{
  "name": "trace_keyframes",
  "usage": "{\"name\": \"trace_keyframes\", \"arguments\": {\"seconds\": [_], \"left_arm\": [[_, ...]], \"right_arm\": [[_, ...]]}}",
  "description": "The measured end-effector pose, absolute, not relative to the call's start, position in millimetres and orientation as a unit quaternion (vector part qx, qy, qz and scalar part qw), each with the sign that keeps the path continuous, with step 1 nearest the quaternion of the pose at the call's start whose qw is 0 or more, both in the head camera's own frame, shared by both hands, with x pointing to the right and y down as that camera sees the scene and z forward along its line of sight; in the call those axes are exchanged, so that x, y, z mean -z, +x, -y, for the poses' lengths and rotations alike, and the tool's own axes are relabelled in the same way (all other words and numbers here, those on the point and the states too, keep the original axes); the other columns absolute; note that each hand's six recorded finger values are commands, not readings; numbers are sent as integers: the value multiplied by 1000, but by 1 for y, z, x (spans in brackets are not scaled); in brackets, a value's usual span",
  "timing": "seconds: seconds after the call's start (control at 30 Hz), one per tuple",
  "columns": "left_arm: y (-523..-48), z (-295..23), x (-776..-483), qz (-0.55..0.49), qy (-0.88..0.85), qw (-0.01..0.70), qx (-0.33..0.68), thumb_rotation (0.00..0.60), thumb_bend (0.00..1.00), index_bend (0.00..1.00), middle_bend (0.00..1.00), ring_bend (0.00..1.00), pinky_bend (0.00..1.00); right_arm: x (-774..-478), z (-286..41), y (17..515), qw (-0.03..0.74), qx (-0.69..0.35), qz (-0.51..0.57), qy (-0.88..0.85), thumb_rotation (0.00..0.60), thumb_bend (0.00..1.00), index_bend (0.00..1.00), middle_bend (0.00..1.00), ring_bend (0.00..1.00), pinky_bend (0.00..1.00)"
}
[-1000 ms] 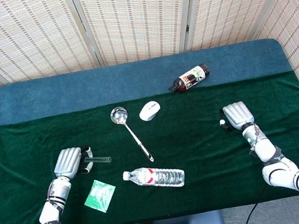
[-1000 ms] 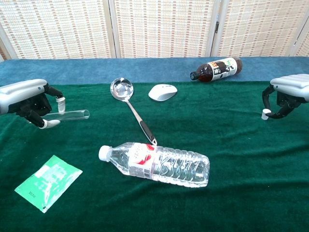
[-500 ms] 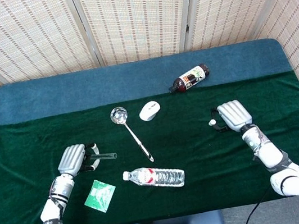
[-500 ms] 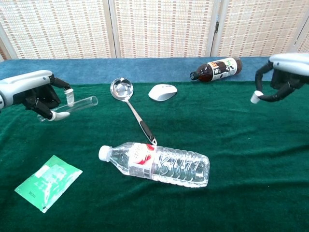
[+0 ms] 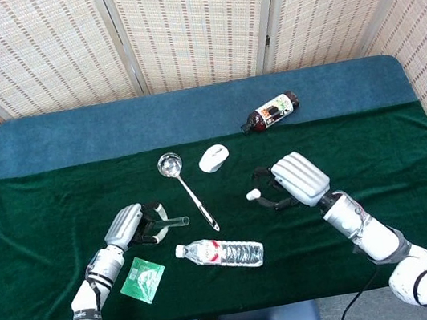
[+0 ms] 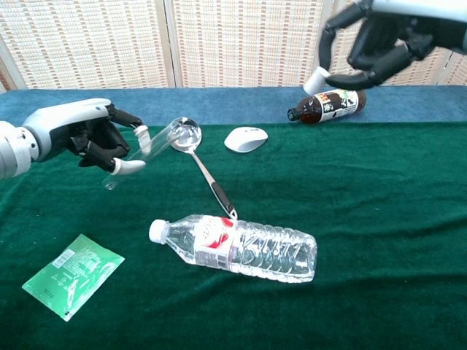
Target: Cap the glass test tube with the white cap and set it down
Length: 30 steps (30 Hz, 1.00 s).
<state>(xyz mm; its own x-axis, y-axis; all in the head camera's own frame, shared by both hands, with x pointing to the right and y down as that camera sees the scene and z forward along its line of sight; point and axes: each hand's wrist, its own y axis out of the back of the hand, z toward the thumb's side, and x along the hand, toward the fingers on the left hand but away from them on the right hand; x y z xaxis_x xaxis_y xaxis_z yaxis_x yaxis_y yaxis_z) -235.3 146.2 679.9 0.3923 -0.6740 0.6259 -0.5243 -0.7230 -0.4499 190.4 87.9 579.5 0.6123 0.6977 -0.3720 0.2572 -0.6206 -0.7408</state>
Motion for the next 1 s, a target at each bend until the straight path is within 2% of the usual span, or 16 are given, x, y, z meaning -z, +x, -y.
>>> {"name": "trace_keyframes", "arguments": {"seconds": [0.2,0.53,1.0], "left_arm": [[-220,-150,-678,-351,-846,56,398,600,480,677,973,969,897],[-204,-152,-679,-349,-859,-10,375,600,486,677,973,969,896],[-196,-149,-677,-351,-860,-9,370,600,490,677,973,969,897]], "right_arm": [[-568,-91,161,338,-307,267,-849,519,636,699,1000,1000,1000],[-571,-102,132,337,-293,239,-862,522,637,702,1000,1000,1000],[-581,-104,113,342,-292,222,-865,521,638,704,1000,1000,1000]]}}
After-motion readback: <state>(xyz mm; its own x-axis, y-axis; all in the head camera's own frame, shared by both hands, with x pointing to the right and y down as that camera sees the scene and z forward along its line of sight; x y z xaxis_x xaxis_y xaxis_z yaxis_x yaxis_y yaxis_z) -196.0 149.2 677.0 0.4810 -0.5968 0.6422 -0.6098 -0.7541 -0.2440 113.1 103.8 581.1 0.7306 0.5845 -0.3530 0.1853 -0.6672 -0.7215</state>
